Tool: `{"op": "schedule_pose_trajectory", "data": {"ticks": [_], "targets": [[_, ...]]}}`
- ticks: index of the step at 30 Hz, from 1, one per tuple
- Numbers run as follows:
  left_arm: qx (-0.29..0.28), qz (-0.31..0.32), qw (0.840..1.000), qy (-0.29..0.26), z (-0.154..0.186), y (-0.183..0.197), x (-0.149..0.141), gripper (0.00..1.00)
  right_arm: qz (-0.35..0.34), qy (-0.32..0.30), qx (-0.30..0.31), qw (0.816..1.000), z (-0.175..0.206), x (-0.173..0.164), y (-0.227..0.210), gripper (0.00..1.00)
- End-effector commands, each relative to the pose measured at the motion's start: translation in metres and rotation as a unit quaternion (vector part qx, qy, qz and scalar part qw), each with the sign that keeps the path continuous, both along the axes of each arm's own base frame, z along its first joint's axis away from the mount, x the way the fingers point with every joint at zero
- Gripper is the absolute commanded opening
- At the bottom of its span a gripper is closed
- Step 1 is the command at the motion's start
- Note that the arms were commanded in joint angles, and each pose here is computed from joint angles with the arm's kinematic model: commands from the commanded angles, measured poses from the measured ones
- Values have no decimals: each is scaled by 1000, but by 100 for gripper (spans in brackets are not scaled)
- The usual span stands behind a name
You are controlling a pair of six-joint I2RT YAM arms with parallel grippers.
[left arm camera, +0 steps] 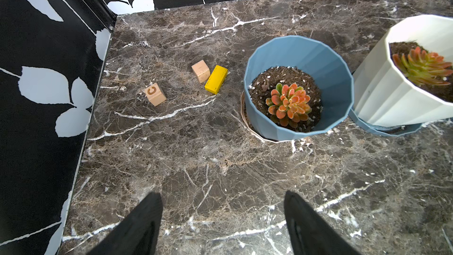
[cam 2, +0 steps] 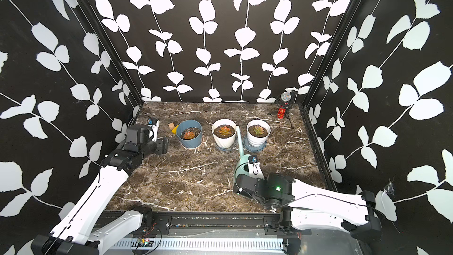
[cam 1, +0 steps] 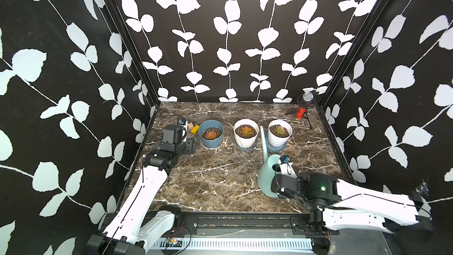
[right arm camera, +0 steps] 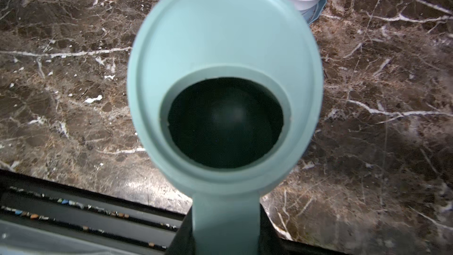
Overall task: Water the succulent around the soil edge
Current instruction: Pick up the watering can from the center of the board, then water the soil of the potted plant with water.
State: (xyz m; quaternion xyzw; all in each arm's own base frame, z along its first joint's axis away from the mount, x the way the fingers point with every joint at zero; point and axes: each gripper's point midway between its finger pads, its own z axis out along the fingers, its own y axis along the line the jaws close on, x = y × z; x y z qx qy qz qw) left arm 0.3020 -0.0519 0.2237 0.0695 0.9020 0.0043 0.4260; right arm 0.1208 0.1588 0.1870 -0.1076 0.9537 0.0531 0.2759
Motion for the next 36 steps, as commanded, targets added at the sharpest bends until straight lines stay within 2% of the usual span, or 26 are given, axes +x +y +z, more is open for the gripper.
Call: {"op": "schedule_pose_trajectory", "data": {"ticks": [1, 8, 16, 20, 26, 30, 33, 36], "targets": [[6, -1, 1000, -9, 4, 2, -4, 80, 10, -50, -37, 998, 40, 8, -26, 0], [11, 0, 1000, -10, 5, 3, -3, 81, 37, -166, -124, 977, 121, 43, -40, 0], [19, 4, 1000, -12, 5, 7, -5, 81, 61, -212, -129, 967, 178, 81, -51, 0], [22, 5, 1000, -13, 5, 8, -4, 82, 85, -231, -168, 954, 199, 85, -72, 0], [24, 5, 1000, -10, 4, 8, -4, 82, 115, -259, -273, 919, 211, 86, -102, 0], [25, 3, 1000, -10, 4, 8, -4, 82, 128, -264, -375, 879, 211, 87, -125, 0], [25, 3, 1000, -11, 5, 8, -4, 82, 136, -235, -457, 847, 201, 92, -139, 0], [26, 1, 1000, -10, 4, 8, -5, 83, 149, -200, -494, 833, 186, 97, -147, 0]]}}
